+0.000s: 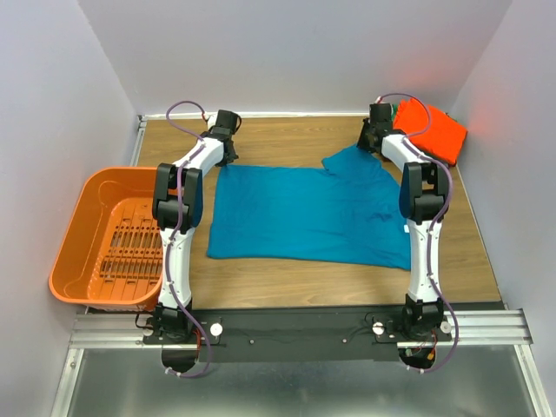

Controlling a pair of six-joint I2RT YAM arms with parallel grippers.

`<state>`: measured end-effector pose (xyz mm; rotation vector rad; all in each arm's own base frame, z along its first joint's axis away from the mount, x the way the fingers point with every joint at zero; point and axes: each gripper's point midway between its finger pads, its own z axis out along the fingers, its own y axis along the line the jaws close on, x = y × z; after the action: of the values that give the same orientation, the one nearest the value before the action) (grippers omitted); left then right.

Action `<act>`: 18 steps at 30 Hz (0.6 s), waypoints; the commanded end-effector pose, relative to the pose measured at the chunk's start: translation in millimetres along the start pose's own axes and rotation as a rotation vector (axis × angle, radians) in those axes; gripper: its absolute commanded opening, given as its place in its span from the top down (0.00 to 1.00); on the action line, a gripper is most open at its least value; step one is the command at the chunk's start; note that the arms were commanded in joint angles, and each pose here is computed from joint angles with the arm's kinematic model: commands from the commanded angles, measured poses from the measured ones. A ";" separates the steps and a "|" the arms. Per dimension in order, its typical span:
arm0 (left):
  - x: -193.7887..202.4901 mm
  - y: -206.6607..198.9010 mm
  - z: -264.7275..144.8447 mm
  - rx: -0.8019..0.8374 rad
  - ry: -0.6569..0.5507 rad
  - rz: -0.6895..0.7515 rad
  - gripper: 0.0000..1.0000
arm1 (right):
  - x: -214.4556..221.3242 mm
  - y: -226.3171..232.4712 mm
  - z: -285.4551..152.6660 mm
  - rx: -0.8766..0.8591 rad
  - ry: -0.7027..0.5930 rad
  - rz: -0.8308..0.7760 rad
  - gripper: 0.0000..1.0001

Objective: Fold and stack the t-shirts
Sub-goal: Fold the tshirt

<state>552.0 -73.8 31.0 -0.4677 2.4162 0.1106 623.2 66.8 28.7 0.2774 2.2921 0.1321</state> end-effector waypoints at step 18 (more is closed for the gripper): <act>-54.6 -18.7 -25.0 0.070 -0.156 -0.066 1.00 | -91.6 -9.8 -52.3 0.117 -0.207 0.044 0.99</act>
<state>565.0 -82.3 40.9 -0.4608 2.3663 0.0394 628.1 49.8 50.4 0.3442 2.2460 0.0383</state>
